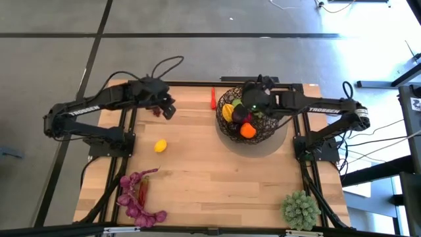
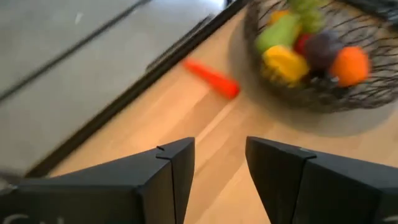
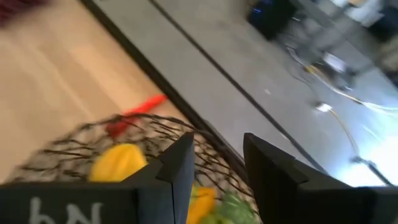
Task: Build produce basket
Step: Put the lemon into the black wire basket
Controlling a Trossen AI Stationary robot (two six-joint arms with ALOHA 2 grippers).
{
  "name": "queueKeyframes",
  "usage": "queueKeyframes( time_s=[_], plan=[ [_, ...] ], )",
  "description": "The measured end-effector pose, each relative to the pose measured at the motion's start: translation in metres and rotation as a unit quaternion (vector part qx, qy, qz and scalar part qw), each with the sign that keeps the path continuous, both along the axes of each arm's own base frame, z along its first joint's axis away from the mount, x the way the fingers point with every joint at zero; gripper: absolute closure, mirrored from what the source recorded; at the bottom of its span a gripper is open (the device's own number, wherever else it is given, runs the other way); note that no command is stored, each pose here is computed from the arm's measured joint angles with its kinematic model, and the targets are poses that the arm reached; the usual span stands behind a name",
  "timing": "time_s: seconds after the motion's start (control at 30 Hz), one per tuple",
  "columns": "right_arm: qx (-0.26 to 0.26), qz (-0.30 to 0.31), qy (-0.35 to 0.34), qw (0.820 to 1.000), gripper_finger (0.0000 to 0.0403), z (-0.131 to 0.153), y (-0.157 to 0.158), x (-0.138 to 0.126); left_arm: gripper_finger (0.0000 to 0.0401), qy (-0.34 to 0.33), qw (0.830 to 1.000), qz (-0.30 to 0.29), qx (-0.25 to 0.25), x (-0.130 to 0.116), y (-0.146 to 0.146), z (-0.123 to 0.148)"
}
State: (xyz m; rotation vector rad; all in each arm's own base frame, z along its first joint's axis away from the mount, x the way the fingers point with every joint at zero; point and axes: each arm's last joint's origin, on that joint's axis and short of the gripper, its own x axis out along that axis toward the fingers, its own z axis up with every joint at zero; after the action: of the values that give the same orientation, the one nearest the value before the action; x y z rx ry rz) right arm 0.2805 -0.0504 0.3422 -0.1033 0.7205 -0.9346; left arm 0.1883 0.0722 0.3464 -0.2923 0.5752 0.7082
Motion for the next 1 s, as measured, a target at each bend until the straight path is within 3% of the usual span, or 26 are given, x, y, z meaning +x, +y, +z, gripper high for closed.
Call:
queueKeyframes(
  time_s=[0.1,0.2,0.37,0.47,0.63,0.77,1.0],
  plan=[
    [0.014,0.048,-0.004,0.999,0.0264,0.013,0.005,0.003,0.0267,0.038,0.998,0.0,-0.052,-0.007,-0.001,-0.009],
    [0.025,0.092,-0.007,0.995,0.0264,0.023,0.01,0.004,0.0267,0.056,0.989,-0.021,-0.135,-0.012,-0.006,-0.016],
    [0.041,0.146,-0.01,0.988,0.0264,0.032,0.015,0.006,0.0267,0.108,0.952,-0.017,-0.285,-0.023,-0.019,-0.028],
    [0.052,0.185,-0.004,0.981,0.0264,0.033,0.017,0.007,0.0267,0.123,0.934,-0.004,-0.335,-0.024,-0.029,-0.031],
    [0.075,0.214,-0.008,0.974,0.0264,0.032,0.019,0.008,0.0267,0.129,0.924,0.014,-0.36,-0.022,-0.041,-0.032],
    [0.094,0.249,-0.006,0.964,0.0264,0.032,0.021,0.009,0.0267,0.133,0.927,0.014,-0.351,-0.021,-0.047,-0.033],
    [0.187,0.372,-0.022,0.909,0.0264,0.031,0.03,0.011,0.0267,0.137,0.924,0.027,-0.356,-0.022,-0.052,-0.033]
  ],
)
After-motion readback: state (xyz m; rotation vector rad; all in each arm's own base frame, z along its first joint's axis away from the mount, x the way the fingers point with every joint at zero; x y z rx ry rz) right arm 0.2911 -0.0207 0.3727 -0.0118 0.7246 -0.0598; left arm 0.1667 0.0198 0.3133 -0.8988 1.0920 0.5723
